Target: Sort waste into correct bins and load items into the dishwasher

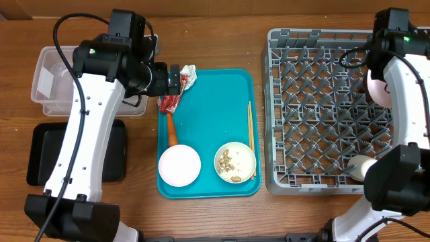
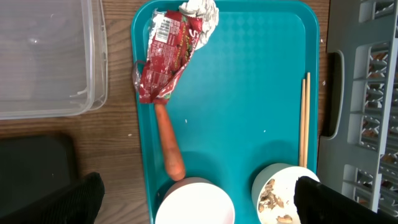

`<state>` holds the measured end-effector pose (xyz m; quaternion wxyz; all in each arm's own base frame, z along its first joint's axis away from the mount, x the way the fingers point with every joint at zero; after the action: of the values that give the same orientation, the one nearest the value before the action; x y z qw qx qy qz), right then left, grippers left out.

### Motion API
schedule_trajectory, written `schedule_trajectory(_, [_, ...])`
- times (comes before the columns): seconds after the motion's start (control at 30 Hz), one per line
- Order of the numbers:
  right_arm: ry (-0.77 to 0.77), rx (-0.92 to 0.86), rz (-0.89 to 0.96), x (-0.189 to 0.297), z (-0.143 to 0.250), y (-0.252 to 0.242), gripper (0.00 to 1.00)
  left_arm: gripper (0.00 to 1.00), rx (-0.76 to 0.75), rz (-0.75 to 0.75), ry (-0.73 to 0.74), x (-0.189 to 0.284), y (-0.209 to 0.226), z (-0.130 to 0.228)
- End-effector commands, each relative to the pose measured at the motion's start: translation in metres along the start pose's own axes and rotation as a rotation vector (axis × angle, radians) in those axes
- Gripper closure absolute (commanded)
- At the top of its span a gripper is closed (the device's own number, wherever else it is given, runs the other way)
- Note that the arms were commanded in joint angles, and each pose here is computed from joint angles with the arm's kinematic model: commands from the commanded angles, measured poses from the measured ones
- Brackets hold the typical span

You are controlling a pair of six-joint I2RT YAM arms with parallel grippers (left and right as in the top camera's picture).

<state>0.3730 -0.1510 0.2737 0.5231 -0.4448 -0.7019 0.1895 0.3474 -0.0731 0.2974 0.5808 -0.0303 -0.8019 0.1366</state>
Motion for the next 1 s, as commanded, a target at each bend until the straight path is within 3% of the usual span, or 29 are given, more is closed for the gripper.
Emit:
schedule_trajectory(0.0, [-0.022, -0.044, -0.028, 0.008, -0.003, -0.014, 0.96, 0.0, -0.027, 0.001, -0.014, 0.004, -0.002, -0.001])
schedule_trajectory(0.1, [-0.015, -0.02, -0.108, 0.011, -0.001, -0.003, 0.94, 0.0, -0.027, 0.001, -0.013, 0.004, -0.003, -0.001])
schedule_trajectory(0.17, [-0.014, -0.001, -0.123, 0.015, 0.001, 0.001, 0.86, 0.0, -0.027, 0.001, -0.013, 0.004, -0.002, -0.001])
schedule_trajectory(0.27, [-0.017, 0.021, -0.128, 0.02, 0.002, 0.005, 0.54, 0.0, -0.027, 0.001, -0.014, 0.004, -0.003, -0.001])
schedule_trajectory(0.4, [-0.029, -0.047, -0.135, 0.027, 0.0, -0.002, 0.2, 0.0, -0.026, 0.002, -0.013, 0.004, -0.003, -0.001])
schedule_trajectory(0.43, [-0.038, -0.077, -0.157, 0.031, -0.002, -0.005, 0.16, 0.0, -0.027, 0.008, -0.011, 0.004, -0.004, -0.001])
schedule_trajectory(0.53, [-0.086, -0.134, -0.352, 0.057, -0.009, -0.015, 0.11, 0.0, -0.028, 0.04, 0.0, 0.004, -0.007, 0.001])
schedule_trajectory(0.63, [-0.138, -0.168, -0.592, 0.097, -0.009, -0.032, 0.0, 0.0, -0.029, 0.132, 0.032, 0.005, -0.016, 0.004])
schedule_trajectory(0.87, [-0.205, -0.117, -1.312, 0.195, 0.023, -0.049, 0.0, 0.0, -0.024, 0.206, 0.079, 0.007, -0.023, 0.01])
schedule_trajectory(0.97, [-0.165, -0.071, -1.487, 0.215, 0.038, -0.049, 0.0, 0.02, -0.011, 0.187, 0.128, 0.007, -0.02, 0.019])
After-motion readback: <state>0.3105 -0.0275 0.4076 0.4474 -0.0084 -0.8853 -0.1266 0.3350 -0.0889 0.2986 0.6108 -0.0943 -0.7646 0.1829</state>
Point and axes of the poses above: each gripper's point midway between its finger pads, its own x axis back along the fingers, its own y axis along the line the jaws close on, z = x × y, the point moved 7 cm from there along x, back along the fingers, and after that the axes turned 8 degrees about x, right-handed, at the moved point
